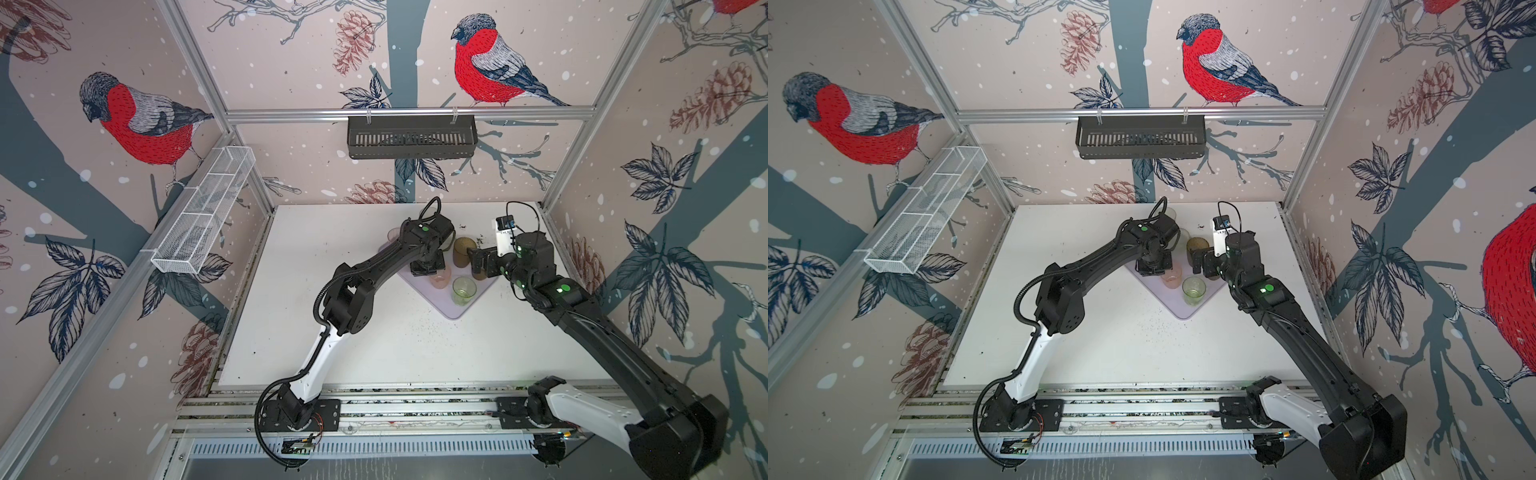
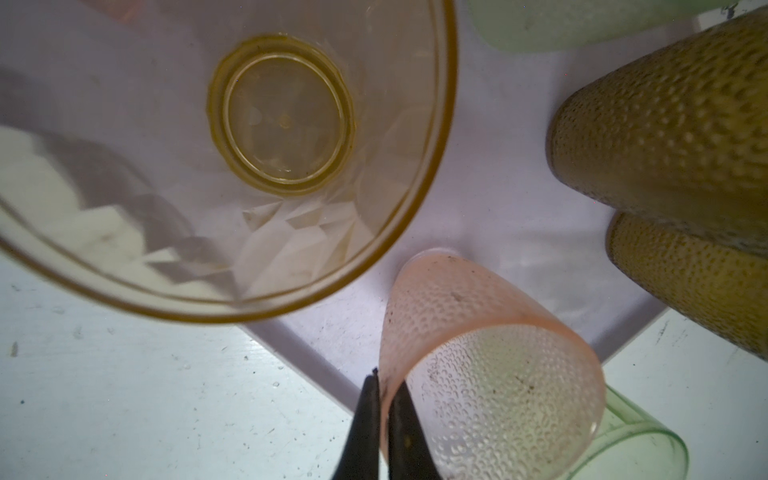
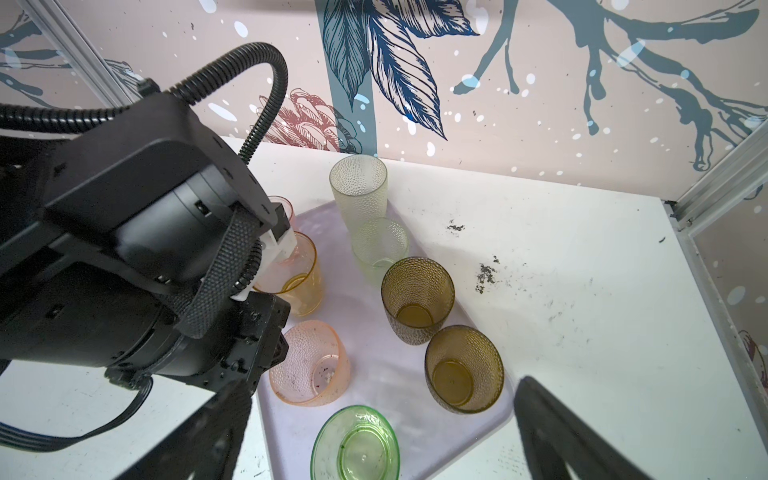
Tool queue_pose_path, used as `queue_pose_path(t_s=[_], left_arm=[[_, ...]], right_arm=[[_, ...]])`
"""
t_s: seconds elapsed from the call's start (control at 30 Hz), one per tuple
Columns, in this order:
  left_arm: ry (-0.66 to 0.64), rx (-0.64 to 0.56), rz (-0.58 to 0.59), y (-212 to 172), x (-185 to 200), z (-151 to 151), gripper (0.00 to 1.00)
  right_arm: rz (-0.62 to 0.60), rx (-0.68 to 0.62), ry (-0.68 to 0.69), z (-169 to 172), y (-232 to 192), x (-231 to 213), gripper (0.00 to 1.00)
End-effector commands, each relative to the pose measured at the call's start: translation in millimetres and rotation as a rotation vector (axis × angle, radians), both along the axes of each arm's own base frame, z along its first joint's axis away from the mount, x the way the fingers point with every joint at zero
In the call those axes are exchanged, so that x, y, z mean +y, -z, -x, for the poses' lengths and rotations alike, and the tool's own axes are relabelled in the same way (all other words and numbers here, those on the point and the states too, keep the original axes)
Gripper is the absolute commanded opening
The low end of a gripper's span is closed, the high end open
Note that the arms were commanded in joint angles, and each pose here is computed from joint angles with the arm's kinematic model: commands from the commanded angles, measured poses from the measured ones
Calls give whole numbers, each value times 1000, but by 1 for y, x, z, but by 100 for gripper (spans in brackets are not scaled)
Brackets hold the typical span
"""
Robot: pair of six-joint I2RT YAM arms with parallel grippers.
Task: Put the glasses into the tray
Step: 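Lower the peach glass onto the tray while the right gripper draws back, then open the left gripper and raise it off the peach dotted glass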
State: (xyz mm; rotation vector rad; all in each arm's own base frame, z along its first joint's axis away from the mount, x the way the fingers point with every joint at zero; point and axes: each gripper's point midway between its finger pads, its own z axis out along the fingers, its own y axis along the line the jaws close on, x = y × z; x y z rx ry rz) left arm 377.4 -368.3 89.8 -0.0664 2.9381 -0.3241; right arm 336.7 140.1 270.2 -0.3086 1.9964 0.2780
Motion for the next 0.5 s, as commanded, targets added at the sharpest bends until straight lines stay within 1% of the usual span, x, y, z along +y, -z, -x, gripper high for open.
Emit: queue_pose_path(t_s=[0.0, 0.47], left_arm=[[-3, 7, -13, -1, 2, 2, 7], [-3, 5, -7, -1, 0, 2, 15]], right_arm=[[-11, -26, 14, -2, -7, -2, 100], [-9, -37, 27, -1, -9, -4, 100]])
